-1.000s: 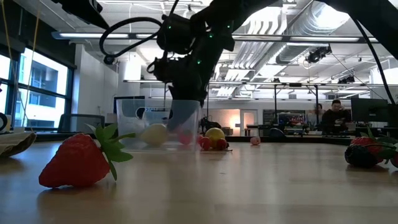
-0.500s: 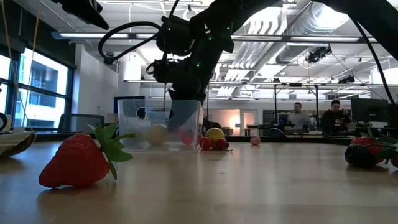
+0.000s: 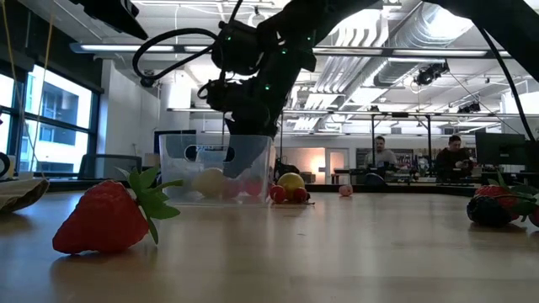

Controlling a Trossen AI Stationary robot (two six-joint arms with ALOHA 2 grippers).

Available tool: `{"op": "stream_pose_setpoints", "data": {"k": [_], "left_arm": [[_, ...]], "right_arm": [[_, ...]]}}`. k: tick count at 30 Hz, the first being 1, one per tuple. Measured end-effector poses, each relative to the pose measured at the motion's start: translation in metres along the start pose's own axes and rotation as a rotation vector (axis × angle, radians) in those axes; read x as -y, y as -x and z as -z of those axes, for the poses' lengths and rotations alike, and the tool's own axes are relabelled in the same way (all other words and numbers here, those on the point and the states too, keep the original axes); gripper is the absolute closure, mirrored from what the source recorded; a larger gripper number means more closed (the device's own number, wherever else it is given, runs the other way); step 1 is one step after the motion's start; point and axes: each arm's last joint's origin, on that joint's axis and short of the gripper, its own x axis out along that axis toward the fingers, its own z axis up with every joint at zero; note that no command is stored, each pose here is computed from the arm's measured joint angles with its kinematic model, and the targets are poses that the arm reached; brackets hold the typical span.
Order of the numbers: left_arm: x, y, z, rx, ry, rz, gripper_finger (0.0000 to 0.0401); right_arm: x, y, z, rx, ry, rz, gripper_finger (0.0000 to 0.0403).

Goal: Pick and placing Produce into tupperware
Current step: Put the peach into the transparent bin

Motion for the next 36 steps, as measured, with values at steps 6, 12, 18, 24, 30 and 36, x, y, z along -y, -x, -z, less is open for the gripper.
{"op": "stream_pose_setpoints", "data": {"k": [6, 12, 18, 24, 30, 36], "left_arm": [[0.000, 0.000, 0.000, 0.000, 0.000, -0.001, 0.0400], [0.000, 0.000, 0.000, 0.000, 0.000, 0.000, 0.0400], [0.000, 0.000, 0.000, 0.000, 0.000, 0.000, 0.0400], [0.000, 0.000, 0.000, 0.000, 0.000, 0.000, 0.0400], [0.000, 0.000, 0.000, 0.000, 0.000, 0.000, 0.0400], [0.000, 0.000, 0.000, 0.000, 0.000, -0.001, 0.0400]], "right_arm": [[-0.001, 0.013, -0.010, 0.001, -0.001, 0.000, 0.0222], [-0.001, 0.047, -0.034, 0.025, -0.004, 0.047, 0.0222], [0.011, 0.091, -0.058, 0.111, -0.146, 0.081, 0.0222], [0.031, 0.115, -0.058, 0.097, -0.242, 0.106, 0.0222], [0.031, 0.123, -0.043, 0.051, -0.266, 0.107, 0.0222], [0.045, 0.136, -0.009, 0.128, -0.368, 0.119, 0.0222]]}}
